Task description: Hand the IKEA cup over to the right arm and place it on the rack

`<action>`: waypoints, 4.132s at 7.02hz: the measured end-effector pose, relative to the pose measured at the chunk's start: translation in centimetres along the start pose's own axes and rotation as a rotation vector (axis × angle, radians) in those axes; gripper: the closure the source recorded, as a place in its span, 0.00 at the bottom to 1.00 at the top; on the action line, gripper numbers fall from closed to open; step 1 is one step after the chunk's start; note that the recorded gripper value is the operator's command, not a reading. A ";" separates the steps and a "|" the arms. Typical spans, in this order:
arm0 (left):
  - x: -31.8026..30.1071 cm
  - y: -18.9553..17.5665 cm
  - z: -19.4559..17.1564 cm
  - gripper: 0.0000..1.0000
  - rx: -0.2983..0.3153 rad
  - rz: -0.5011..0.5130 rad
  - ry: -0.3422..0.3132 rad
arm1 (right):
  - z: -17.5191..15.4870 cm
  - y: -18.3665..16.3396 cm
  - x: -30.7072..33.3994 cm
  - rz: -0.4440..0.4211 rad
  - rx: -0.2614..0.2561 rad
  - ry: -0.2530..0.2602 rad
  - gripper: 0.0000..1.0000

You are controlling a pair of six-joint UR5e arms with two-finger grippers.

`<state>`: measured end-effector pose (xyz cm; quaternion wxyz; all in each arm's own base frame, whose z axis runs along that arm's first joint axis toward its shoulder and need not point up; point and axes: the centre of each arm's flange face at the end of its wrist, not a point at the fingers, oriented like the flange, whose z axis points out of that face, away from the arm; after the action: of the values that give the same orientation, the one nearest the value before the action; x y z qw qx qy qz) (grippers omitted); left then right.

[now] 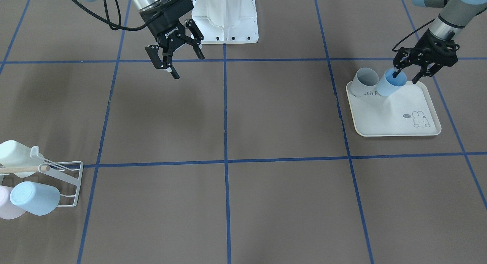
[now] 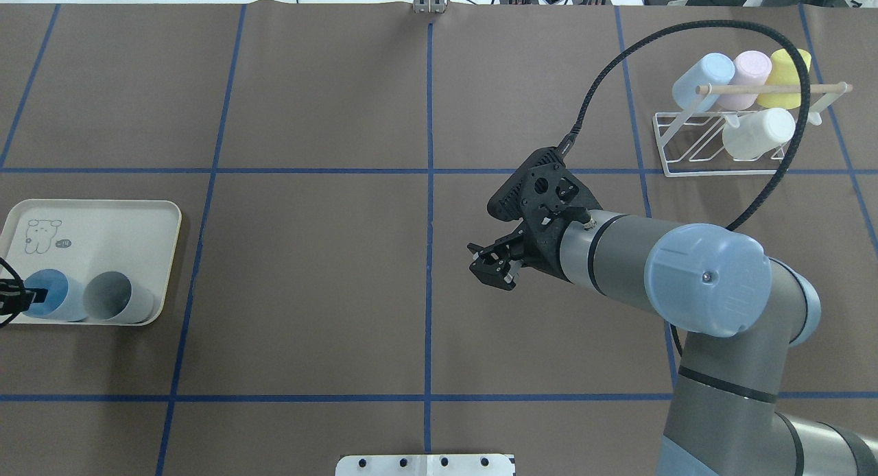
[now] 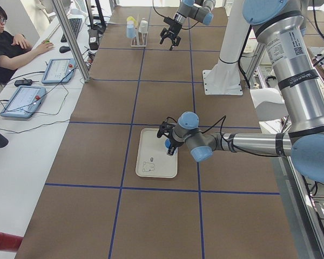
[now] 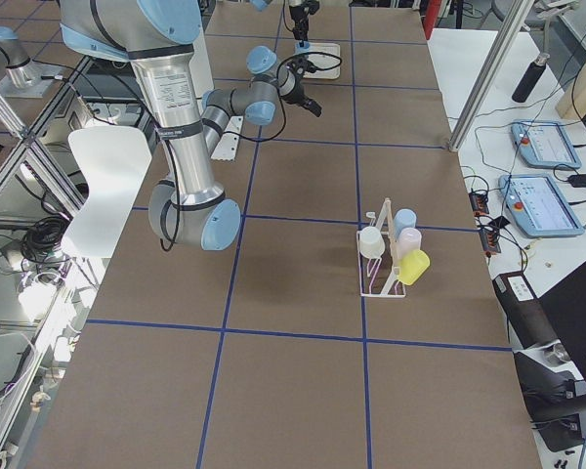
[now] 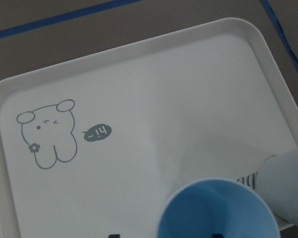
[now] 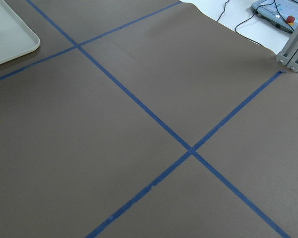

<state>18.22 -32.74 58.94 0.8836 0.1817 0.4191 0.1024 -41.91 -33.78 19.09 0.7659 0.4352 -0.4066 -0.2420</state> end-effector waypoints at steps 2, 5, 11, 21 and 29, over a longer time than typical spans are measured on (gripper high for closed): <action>0.2 -0.2 -0.3 1.00 0.005 0.002 0.008 | 0.0 0.0 0.0 0.000 0.000 0.000 0.01; -2.7 -1.5 -2.3 1.00 0.061 0.012 -0.042 | 0.1 -0.1 -0.3 -0.002 0.005 -0.007 0.01; 4.9 -17.8 -15.6 1.00 0.140 -0.141 0.201 | 2.1 -0.4 -4.5 -0.012 0.128 -0.126 0.01; 36.3 -22.6 -11.5 1.00 0.029 -0.392 0.780 | 2.2 0.9 -7.6 -0.185 0.419 -0.215 0.01; 37.2 -21.1 -9.2 1.00 0.002 -0.373 0.798 | 2.0 0.8 -7.6 -0.186 0.424 -0.215 0.01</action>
<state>34.97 -37.41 18.82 0.6558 0.0502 0.7532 0.0030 -47.73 -28.83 17.19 0.5842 0.5935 -0.4858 -0.2654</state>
